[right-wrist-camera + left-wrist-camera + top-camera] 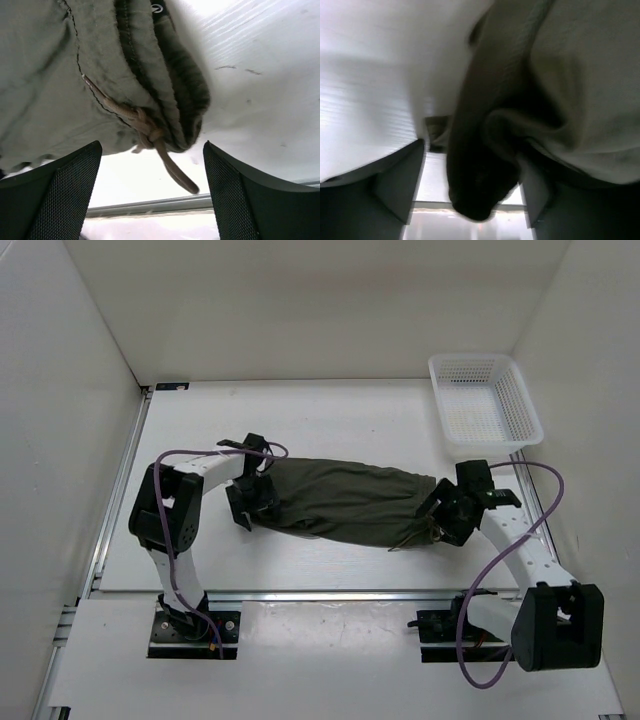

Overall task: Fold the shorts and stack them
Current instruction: Fold the shorts

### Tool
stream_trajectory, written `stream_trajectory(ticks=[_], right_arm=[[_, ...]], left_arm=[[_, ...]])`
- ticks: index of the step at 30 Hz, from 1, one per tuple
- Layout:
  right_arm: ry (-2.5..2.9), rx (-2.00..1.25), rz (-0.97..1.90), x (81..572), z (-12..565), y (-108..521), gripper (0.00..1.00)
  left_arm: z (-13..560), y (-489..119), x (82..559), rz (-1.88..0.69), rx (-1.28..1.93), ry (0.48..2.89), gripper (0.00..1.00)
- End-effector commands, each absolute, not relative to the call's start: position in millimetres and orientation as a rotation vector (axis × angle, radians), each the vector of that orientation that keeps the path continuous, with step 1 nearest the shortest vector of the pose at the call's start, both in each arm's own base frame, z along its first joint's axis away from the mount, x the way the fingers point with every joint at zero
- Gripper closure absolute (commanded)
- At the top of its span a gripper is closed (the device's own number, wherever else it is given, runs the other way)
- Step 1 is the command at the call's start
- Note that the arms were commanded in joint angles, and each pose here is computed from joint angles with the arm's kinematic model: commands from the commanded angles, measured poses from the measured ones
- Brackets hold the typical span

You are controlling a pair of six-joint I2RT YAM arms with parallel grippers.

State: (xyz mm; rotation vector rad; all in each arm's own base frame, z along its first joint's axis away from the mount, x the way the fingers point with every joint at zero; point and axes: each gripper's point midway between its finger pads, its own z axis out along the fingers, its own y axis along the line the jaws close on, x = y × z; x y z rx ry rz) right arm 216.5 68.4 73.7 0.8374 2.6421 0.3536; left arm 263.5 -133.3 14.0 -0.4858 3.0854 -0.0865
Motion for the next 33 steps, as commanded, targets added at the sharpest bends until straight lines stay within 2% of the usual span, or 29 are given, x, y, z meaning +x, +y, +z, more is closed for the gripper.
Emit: stream_trajectory(ticks=[1,2,3,6,11,13,14,15,18,19,21,22,23,26,29,33], right_arm=[[2.644,0.941,0.504,221,67,85,0.14],[2.65,0.965,0.501,222,61,86,0.14],[2.634,0.957,0.51,227,58,86,0.14],[2.636,0.989,0.509,231,42,87,0.21],[2.644,0.96,0.335,240,20,69,0.42],[2.633,0.935,0.303,254,22,66,0.71],[2.611,0.902,0.302,267,31,65,0.94],[2.588,0.893,0.315,276,39,66,1.0],[2.531,0.844,0.331,304,64,67,1.0],[2.456,0.807,0.334,329,95,65,1.0],[2.389,0.749,0.317,352,129,61,1.0],[2.367,0.73,0.307,358,146,59,1.0],[2.288,0.697,0.321,376,182,59,1.0],[2.205,0.643,0.332,386,223,57,1.0],[2.188,0.628,0.345,375,230,59,1.0],[2.258,0.617,0.342,336,180,63,1.0]], left_arm=[[10,-153,282,-0.191,-0.468,3.057,0.21],[9,-154,281,-0.179,-0.452,3.057,0.27],[9,-156,284,-0.18,-0.452,3.055,0.5],[13,-158,291,-0.195,-0.448,3.037,0.9],[22,-156,293,-0.193,-0.462,3.036,0.9],[30,-149,302,-0.191,-0.495,3.007,0.9],[35,-140,305,-0.168,-0.524,2.996,0.9],[39,-134,308,-0.154,-0.526,2.989,0.9],[69,-110,334,-0.121,-0.555,2.923,0.9],[95,-107,356,-0.154,-0.538,2.857,0.9],[122,-83,378,-0.143,-0.593,2.79,0.9],[154,-77,394,-0.168,-0.592,2.723,0.9],[168,-73,400,-0.191,-0.587,2.696,0.9],[211,-59,413,-0.26,-0.598,2.602,0.9],[213,-48,398,-0.273,-0.619,2.597,0.9],[171,-37,362,-0.29,-0.684,2.641,0.9]])
